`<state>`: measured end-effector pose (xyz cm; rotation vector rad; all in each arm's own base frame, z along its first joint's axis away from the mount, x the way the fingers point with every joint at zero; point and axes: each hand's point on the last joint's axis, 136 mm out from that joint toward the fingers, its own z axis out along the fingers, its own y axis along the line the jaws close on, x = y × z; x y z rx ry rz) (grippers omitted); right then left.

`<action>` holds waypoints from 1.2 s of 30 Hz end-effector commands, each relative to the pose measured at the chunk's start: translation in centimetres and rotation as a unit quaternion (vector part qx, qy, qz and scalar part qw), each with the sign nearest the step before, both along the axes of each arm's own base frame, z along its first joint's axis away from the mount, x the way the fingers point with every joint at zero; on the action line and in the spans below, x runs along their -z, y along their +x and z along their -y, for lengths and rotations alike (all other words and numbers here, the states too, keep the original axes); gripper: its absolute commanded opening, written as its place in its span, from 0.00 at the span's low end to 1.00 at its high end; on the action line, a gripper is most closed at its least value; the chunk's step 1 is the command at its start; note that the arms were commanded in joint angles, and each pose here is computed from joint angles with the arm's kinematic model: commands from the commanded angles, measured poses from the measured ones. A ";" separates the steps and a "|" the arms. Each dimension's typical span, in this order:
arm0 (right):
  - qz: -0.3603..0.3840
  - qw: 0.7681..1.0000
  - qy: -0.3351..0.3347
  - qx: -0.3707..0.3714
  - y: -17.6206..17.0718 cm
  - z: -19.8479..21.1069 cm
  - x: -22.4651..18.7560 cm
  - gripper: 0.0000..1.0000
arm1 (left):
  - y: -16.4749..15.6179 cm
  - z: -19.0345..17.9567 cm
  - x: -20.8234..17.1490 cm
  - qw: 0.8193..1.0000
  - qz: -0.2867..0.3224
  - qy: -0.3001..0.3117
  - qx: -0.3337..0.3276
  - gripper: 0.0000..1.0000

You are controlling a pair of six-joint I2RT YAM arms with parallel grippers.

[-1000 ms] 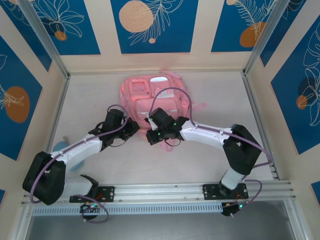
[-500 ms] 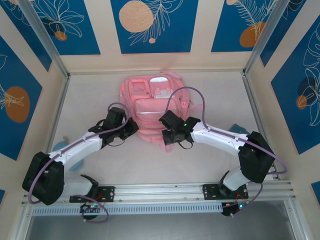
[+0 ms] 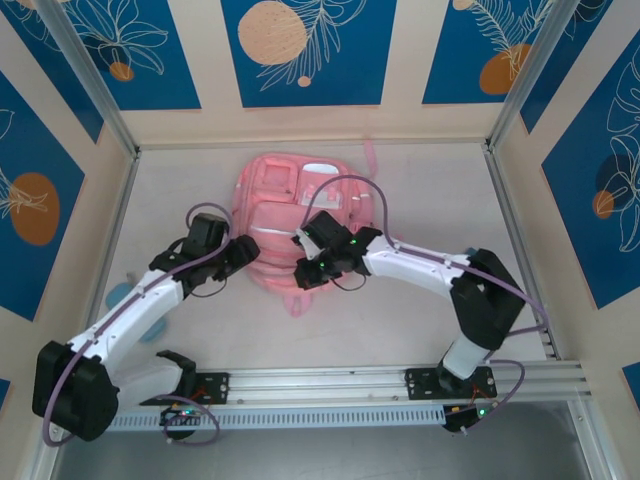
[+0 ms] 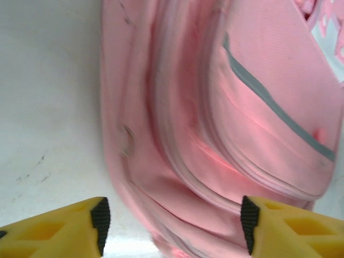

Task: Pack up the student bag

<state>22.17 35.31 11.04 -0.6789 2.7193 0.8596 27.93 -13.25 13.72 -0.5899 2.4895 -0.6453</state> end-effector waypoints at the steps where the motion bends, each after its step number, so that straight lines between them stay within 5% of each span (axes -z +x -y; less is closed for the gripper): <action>1: -0.004 0.994 0.095 -0.056 -0.4 -5.2 -4.0 0.00 | -1.1 -0.1 -0.2 0.999 -0.019 -0.026 -0.012 0.70; 12: -0.011 0.995 0.072 -0.066 -0.4 -7.5 -2.7 0.00 | -1.2 1.6 1.7 0.995 -0.050 -0.087 -0.023 0.67; 20: -0.004 0.997 0.049 -0.065 -0.9 -7.2 -2.0 0.00 | -0.5 2.9 3.2 0.992 -0.066 -0.109 -0.008 0.48; 27: 0.040 0.997 -0.064 -0.014 -0.6 -3.1 -0.5 0.00 | -1.0 0.2 5.0 0.996 -0.072 -0.041 -0.046 0.11; 36: 0.050 0.973 -0.193 0.113 -1.1 6.7 1.5 0.00 | -0.9 -0.6 3.5 0.998 -0.044 -0.021 -0.044 0.07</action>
